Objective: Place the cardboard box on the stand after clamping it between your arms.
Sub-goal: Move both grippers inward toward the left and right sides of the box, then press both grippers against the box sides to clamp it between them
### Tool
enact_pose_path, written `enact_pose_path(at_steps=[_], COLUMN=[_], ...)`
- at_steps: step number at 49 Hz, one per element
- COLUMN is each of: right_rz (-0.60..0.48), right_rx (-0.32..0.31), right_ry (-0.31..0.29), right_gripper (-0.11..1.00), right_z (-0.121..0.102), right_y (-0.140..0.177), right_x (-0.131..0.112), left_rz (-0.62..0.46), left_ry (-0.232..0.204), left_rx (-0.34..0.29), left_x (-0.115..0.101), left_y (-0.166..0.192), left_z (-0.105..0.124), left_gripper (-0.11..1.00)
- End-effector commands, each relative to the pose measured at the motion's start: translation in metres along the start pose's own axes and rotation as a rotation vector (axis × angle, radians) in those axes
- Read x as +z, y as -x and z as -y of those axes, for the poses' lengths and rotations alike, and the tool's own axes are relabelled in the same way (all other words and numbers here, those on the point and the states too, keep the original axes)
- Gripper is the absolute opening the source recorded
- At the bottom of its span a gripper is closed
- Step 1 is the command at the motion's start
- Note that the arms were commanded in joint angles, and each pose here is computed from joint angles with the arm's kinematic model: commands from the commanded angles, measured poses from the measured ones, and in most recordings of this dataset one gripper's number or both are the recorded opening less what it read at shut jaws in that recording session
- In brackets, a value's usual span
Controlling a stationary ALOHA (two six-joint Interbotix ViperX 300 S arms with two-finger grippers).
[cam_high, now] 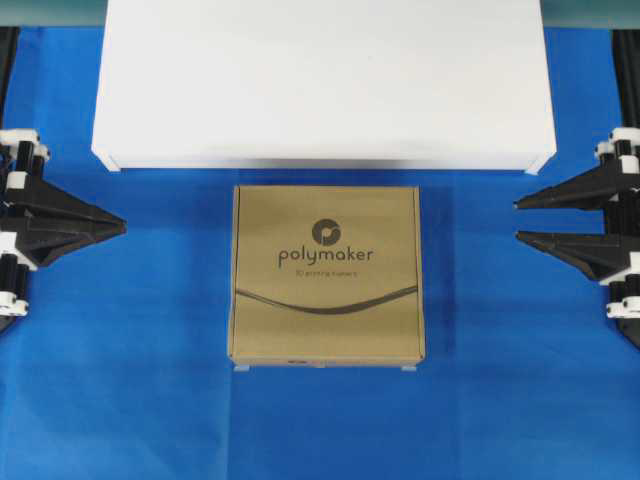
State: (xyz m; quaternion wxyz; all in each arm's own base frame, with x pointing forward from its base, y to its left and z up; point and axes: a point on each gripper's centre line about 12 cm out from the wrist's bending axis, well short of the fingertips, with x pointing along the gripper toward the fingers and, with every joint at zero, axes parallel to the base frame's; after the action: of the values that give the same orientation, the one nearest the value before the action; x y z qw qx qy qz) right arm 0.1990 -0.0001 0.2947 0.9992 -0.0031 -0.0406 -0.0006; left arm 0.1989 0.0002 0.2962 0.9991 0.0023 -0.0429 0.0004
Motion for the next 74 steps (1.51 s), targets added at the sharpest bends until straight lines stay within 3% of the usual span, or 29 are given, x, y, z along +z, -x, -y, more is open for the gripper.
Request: enact_pose_path(at_steps=[1, 4, 7, 13, 28, 39, 50, 56, 60, 70, 74], right_rz=[0.003, -0.044, -0.108, -0.237, -0.621, -0.826, -1.009, -1.054, -1.070, -1.189, -1.223], right_rx=[-0.013, -0.025, -0.034, -0.045, -0.063, -0.065, -0.065, -0.064, -0.065, -0.065, -0.061], right_ry=[-0.011, -0.035, -0.052, -0.073, -0.088, -0.092, -0.095, -0.090, -0.092, -0.092, -0.081], right_gripper=[0.14, 0.17, 0.11, 0.04, 0.05, 0.05, 0.09, 0.18, 0.31, 0.88, 0.99], right_z=[0.003, 0.005, 0.006, 0.008, 0.011, 0.012, 0.012, 0.012, 0.012, 0.012, 0.013], right_y=[-0.003, -0.004, -0.007, -0.010, -0.024, -0.031, -0.032, -0.035, -0.037, -0.036, -0.037], right_x=[0.002, -0.004, -0.009, -0.015, -0.041, -0.066, -0.084, -0.087, -0.089, -0.107, -0.114], left_rz=[-0.040, -0.077, -0.112, -0.187, -0.491, -0.651, -0.822, -0.878, -0.888, -0.919, -0.911], left_ry=[-0.019, -0.008, -0.006, -0.008, -0.022, -0.022, -0.021, -0.029, -0.029, -0.007, -0.011], left_rx=[-0.006, -0.004, -0.004, -0.001, 0.017, 0.025, 0.027, 0.028, 0.027, 0.039, 0.036], left_x=[-0.003, -0.006, -0.008, -0.014, -0.036, -0.052, -0.072, -0.079, -0.082, -0.096, -0.100], left_y=[-0.008, -0.012, -0.017, -0.023, -0.036, -0.046, -0.054, -0.057, -0.058, -0.059, -0.062], left_z=[0.000, 0.000, 0.000, -0.001, -0.005, -0.007, -0.008, -0.009, -0.009, -0.010, -0.010], left_gripper=[0.05, 0.08, 0.00, 0.00, 0.00, 0.00, 0.00, 0.01, 0.12, 0.71, 0.87])
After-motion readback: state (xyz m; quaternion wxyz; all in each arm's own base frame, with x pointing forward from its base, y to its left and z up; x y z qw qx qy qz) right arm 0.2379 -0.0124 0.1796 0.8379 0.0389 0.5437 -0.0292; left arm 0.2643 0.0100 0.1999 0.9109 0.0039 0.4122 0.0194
